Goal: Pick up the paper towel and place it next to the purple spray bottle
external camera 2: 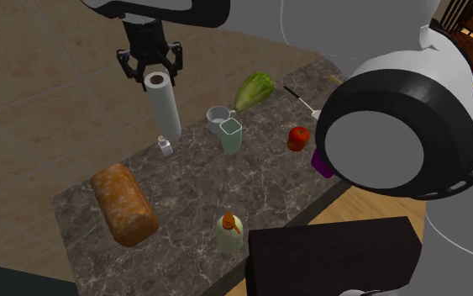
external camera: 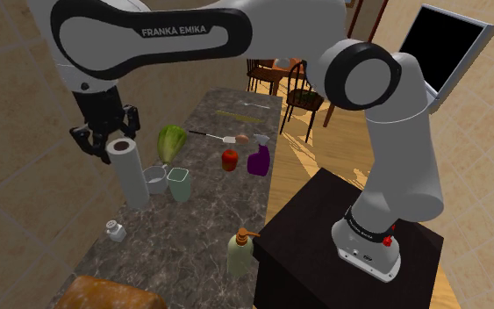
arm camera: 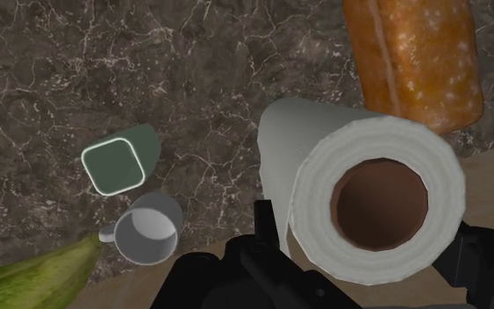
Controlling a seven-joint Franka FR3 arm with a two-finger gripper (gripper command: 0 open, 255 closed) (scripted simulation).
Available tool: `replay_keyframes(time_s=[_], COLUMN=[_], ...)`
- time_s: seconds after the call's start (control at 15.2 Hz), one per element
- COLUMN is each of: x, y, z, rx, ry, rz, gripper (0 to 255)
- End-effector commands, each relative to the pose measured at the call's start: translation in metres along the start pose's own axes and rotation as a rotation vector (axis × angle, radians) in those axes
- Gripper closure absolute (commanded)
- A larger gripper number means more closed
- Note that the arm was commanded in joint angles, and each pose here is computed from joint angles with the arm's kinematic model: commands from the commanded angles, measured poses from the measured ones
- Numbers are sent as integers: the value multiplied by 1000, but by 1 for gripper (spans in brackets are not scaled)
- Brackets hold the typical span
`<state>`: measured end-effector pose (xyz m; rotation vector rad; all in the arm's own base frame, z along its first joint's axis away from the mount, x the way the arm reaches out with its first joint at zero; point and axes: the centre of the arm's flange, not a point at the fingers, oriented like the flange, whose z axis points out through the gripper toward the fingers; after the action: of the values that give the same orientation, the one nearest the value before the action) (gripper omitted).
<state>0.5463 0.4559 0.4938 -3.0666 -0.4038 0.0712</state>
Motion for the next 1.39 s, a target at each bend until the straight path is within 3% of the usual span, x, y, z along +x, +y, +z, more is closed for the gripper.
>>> replay_keyframes(time_s=[0.0, 0.53, 1.32], x=[0, -2, -66], y=[-1, -3, 141], z=[-12, -53, -59], rx=[0, 0, 0], ry=[0, 0, 0], rz=[0, 0, 0], gripper=[255, 255, 255])
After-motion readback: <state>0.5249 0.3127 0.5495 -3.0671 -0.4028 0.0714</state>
